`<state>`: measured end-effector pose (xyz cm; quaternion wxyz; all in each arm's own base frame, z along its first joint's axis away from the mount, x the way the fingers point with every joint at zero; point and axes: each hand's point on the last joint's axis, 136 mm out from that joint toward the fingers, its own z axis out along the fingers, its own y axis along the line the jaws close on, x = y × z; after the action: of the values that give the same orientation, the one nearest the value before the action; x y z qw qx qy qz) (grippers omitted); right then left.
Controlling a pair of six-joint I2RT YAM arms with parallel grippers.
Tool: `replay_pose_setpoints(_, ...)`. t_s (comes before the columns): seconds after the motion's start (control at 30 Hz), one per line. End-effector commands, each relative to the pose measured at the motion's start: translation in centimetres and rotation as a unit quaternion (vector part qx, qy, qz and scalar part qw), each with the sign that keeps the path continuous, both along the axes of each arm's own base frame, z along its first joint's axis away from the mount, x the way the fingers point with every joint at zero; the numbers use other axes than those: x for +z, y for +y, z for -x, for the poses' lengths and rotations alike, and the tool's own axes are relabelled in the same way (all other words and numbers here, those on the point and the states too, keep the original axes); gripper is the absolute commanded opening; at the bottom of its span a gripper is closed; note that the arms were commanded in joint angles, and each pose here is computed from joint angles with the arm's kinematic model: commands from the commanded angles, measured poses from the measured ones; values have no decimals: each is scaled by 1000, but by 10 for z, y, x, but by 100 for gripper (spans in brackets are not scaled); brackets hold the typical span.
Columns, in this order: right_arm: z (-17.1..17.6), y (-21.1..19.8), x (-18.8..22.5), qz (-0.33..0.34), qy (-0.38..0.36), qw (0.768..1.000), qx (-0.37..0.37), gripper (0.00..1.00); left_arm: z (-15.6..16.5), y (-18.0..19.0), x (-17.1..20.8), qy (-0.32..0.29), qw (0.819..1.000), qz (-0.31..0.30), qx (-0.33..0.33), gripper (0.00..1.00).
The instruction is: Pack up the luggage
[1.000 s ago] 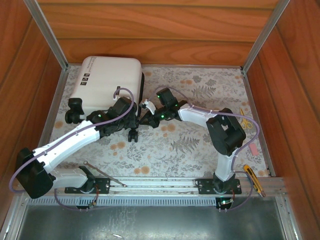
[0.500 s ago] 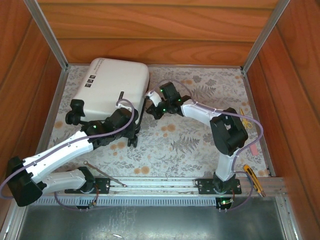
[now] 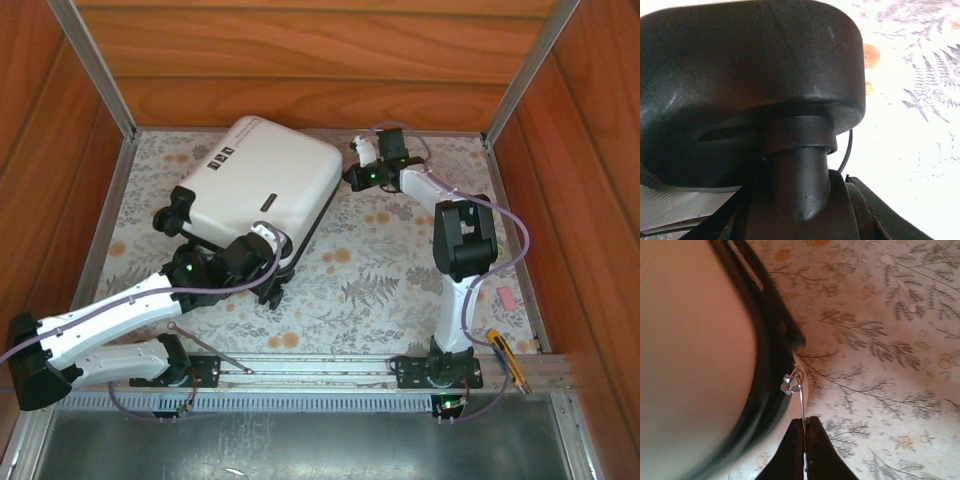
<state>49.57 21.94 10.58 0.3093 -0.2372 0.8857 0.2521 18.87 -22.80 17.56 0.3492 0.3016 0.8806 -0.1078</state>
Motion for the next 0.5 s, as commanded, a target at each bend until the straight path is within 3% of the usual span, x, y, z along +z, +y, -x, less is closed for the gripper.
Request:
replay_pose_setpoints(0.0,-70,-93,18,40,-63,987,-141,0,54,-12,1,1,981,-26,-192,0)
replay_pose_setpoints(0.1,-77,-102,22,60,-97,988,-105,0,67,-8,1,-18,969,-32,-245,0)
replay_pose_setpoints(0.27,-73,-86,41,26,-167,986,10,0,90,9,0,-76,933,-48,-349,0)
replay_pose_setpoints(0.47,-95,-93,59,-50,-164,985,10,0,108,28,6,-143,900,-38,-410,0)
